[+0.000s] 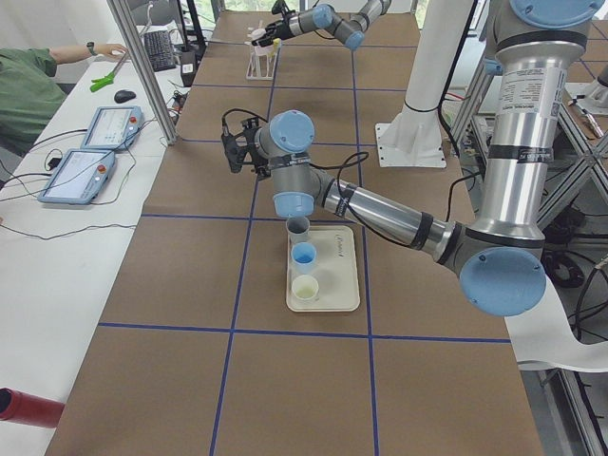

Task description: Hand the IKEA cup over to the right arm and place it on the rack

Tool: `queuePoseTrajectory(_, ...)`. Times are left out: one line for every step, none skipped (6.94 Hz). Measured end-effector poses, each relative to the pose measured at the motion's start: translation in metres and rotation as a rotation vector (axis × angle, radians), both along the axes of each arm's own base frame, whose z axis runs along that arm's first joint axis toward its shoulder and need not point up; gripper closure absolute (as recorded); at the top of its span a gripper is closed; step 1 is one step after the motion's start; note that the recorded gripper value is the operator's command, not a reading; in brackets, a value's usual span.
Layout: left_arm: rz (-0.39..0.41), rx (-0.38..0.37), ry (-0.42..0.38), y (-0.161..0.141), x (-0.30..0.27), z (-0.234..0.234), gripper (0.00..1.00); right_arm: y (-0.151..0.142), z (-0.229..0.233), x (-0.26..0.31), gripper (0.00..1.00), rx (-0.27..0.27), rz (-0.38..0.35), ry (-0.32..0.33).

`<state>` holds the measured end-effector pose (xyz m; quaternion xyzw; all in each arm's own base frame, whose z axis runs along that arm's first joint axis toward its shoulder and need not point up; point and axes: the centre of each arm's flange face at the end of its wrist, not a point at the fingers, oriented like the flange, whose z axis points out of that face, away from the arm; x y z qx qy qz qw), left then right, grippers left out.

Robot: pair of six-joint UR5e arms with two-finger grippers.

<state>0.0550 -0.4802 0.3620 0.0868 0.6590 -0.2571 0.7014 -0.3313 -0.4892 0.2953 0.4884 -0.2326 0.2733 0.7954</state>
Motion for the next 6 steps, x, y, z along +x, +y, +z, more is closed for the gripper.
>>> queuePoseTrajectory(-0.016, 0.044, -0.085, -0.001, -0.011, 0.001, 0.0, -0.001, 0.007, 0.007, 1.0, -0.005, 0.009, 0.019)
queuePoseTrajectory(-0.043, 0.091, -0.197, -0.001, -0.022, 0.008, 0.0, -0.004, 0.014, 0.014, 1.0, -0.011, 0.017, 0.038)
queuePoseTrajectory(-0.062, 0.139, -0.34, 0.001, -0.03, 0.02, 0.0, -0.006, 0.019, 0.021, 1.0, -0.015, 0.023, 0.054)
queuePoseTrajectory(-0.047, 0.174, -0.488, 0.003, -0.035, 0.031, 0.0, -0.007, 0.026, 0.028, 1.0, -0.02, 0.026, 0.074)
queuePoseTrajectory(0.005, 0.176, -0.594, 0.007, -0.033, 0.035, 0.0, -0.008, 0.032, 0.036, 1.0, -0.025, 0.027, 0.098)
queuePoseTrajectory(0.066, 0.161, -0.662, 0.012, -0.026, 0.033, 0.0, -0.005, 0.038, 0.047, 1.0, -0.029, 0.028, 0.117)
